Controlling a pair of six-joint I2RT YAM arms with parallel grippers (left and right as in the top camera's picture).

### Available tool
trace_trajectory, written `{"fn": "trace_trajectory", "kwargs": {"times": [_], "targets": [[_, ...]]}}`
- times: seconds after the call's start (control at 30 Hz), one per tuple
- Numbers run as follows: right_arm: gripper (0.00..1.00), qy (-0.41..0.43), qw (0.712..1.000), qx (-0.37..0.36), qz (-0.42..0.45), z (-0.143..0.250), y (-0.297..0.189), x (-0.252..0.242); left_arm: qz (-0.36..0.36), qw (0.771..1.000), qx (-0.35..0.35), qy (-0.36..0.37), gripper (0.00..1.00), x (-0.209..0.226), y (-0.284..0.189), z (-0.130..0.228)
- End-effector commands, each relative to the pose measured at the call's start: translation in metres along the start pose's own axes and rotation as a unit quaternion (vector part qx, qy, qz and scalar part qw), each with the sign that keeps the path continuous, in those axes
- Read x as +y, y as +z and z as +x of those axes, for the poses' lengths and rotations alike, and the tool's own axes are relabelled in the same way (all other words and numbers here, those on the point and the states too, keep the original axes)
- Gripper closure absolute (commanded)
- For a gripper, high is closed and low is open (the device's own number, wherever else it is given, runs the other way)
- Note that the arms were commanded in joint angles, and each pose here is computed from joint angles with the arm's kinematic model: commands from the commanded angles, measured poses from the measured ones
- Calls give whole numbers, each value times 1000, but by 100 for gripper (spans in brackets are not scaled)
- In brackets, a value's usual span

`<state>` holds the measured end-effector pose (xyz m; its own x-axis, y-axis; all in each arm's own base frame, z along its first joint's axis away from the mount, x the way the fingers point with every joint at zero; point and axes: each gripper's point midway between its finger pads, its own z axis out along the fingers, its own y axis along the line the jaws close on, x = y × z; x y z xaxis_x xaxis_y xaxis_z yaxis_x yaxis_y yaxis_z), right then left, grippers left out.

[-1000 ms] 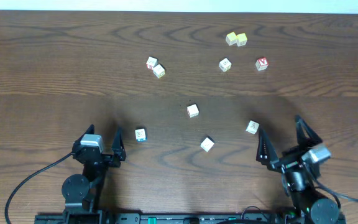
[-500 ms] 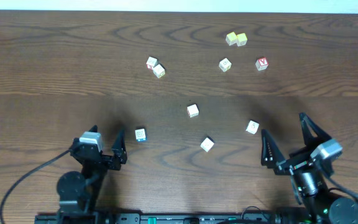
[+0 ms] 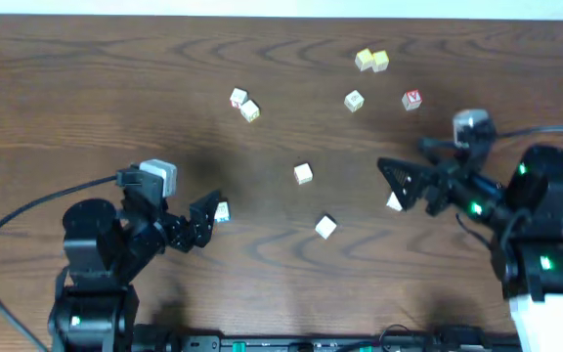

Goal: Lift 4 blocks
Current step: 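Raise both arms and move grippers over the central blocks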

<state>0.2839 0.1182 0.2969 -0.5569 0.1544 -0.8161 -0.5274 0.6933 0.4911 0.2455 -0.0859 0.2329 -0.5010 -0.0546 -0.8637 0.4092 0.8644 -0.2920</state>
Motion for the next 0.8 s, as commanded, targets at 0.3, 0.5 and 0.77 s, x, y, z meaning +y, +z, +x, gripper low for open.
{"fn": "trace_trajectory", "kwargs": {"times": [0.3,0.5,0.77], "targets": [[1,32,981,114,150,-18,64,-60,9,999,25,-18,6,5,15,-12],[1,7,975,133,178,-25,79,-67,8,999,26,-19,6,7,18,-12],[1,65,980,149,116,-16,86,-46,15,996,-32,-76,6,10,26,-48]]}}
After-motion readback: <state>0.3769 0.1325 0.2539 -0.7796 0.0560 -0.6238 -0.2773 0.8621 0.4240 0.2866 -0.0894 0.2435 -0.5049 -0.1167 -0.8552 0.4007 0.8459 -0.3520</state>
